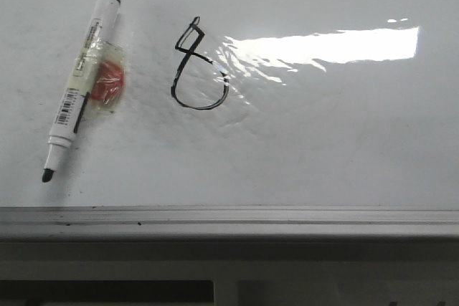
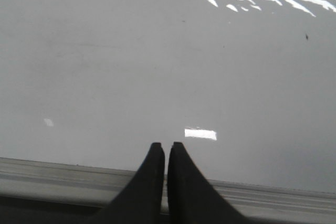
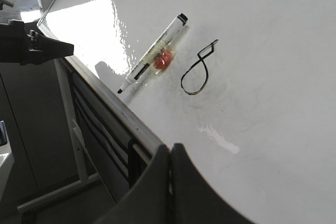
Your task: Write number 8 on whiteboard
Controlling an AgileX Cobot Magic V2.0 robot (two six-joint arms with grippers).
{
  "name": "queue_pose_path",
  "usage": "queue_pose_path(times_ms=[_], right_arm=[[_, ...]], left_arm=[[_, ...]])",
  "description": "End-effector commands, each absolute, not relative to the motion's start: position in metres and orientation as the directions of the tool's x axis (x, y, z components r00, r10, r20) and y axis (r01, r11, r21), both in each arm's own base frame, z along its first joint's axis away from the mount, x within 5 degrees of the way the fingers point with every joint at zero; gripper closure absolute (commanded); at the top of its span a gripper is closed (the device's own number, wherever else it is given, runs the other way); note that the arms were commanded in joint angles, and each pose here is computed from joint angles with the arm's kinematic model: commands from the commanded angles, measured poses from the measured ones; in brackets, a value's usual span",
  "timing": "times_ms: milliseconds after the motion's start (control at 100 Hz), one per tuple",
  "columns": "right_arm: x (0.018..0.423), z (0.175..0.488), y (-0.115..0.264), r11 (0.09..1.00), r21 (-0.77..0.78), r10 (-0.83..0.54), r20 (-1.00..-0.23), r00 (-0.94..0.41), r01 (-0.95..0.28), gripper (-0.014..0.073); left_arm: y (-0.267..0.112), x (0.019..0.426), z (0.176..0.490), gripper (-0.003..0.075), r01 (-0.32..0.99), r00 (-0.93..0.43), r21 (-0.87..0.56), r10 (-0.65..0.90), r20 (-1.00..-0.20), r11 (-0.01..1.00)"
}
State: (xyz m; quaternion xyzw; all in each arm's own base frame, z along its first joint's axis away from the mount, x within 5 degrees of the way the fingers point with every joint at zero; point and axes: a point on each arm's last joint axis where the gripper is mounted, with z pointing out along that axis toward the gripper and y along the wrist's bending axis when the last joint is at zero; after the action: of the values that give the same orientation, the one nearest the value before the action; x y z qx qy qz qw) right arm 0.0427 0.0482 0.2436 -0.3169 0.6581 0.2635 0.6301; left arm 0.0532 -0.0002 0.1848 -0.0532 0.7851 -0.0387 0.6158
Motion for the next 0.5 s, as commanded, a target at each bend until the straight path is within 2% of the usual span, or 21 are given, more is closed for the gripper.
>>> queue_pose_path(times_ms=[0, 160, 280, 490], right_arm=[[0.043, 0.26, 0.048, 0.67, -0.062, -0.017, -0.998, 0.068, -0.74, 0.0658], [0.045, 0.255, 0.047, 0.678, -0.241, -0.143, -0.97, 0.197, -0.695, 0.0658], [0.05, 0.248, 0.046, 0.732, -0.246, -0.116, -0.964, 0.24, -0.635, 0.0658], [0.063, 0.238, 0.033, 0.893, -0.219, -0.096, -0.946, 0.309, -0.392, 0.0658]], left_arm=[[-0.001, 0.053, 0.177, 0.0741, -0.026, -0.212, -0.14, -0.143, -0.967, 0.99], [-0.001, 0.053, 0.177, 0.0741, -0.026, -0.212, -0.14, -0.143, -0.967, 0.99], [-0.001, 0.053, 0.177, 0.0741, -0.026, -0.212, -0.14, -0.143, -0.967, 0.99], [-0.001, 0.053, 0.177, 0.0741, -0.026, -0.212, -0.14, -0.143, -0.967, 0.99]])
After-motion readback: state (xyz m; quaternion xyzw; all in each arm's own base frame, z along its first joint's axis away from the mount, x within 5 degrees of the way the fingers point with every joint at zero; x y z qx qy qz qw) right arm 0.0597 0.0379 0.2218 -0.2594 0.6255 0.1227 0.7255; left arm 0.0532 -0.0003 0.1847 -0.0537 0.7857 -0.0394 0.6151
